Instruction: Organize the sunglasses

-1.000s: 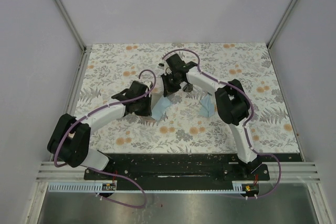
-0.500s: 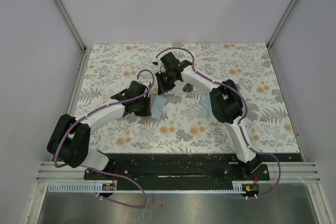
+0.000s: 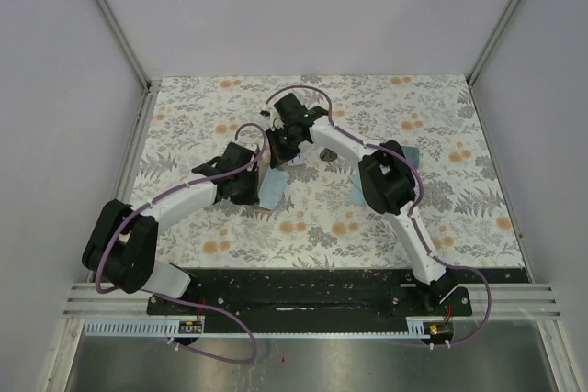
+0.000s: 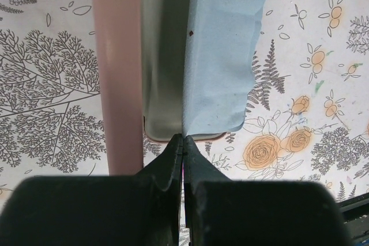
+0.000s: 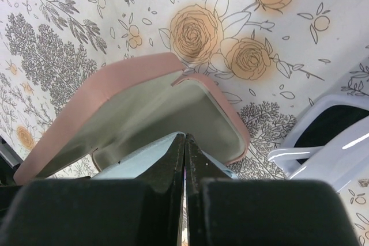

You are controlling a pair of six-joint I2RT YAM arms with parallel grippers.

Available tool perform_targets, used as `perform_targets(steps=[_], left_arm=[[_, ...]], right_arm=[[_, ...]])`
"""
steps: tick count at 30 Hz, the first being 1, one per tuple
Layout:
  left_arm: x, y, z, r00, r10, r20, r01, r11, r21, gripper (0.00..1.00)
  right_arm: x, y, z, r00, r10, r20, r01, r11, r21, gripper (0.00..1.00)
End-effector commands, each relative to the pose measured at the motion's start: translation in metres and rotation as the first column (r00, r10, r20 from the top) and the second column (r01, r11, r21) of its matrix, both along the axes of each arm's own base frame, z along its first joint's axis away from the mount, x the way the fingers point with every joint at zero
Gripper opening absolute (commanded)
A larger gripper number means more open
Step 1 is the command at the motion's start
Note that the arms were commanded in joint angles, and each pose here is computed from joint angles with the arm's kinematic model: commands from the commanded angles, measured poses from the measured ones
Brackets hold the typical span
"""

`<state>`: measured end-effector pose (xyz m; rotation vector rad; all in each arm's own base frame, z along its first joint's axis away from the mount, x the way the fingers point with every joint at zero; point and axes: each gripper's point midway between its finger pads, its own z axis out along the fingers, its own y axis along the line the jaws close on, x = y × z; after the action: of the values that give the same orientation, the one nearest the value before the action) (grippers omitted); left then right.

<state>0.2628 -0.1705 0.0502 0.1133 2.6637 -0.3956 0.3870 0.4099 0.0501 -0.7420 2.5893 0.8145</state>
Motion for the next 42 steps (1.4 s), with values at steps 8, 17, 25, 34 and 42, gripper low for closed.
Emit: perform_targets(steps=[8,17,25,34,42], left_arm=[[-0.002,0.014,-0.013,0.999,0.036,-0.028,-0.034,0.997,0.07,0.0],[-0.004,0.015,-0.018,0.999,0.036,-0.036,-0.033,0.996,0.082,0.0],[-0.002,0.015,-0.021,0.999,0.036,-0.037,-0.033,0.996,0.082,0.0],[-0.002,0.008,-0.017,1.0,0.012,-0.026,-0.011,0.997,0.072,0.19],[0.003,-0.004,0.004,0.999,-0.004,0.035,0.001,0.997,0.076,0.35]], right_arm=[[0.009,0.015,0.005,0.998,0.04,0.04,-0.041,0.999,0.024,0.0],[0.009,0.021,0.005,0.998,0.051,0.041,-0.052,0.998,0.037,0.0],[0.013,0.025,0.003,0.998,0.05,0.049,-0.051,0.998,0.033,0.0],[0.015,0.022,0.008,0.998,0.032,0.056,-0.033,0.999,0.021,0.24],[0.017,0.008,0.036,0.992,-0.036,0.118,0.035,0.999,0.003,0.32]])
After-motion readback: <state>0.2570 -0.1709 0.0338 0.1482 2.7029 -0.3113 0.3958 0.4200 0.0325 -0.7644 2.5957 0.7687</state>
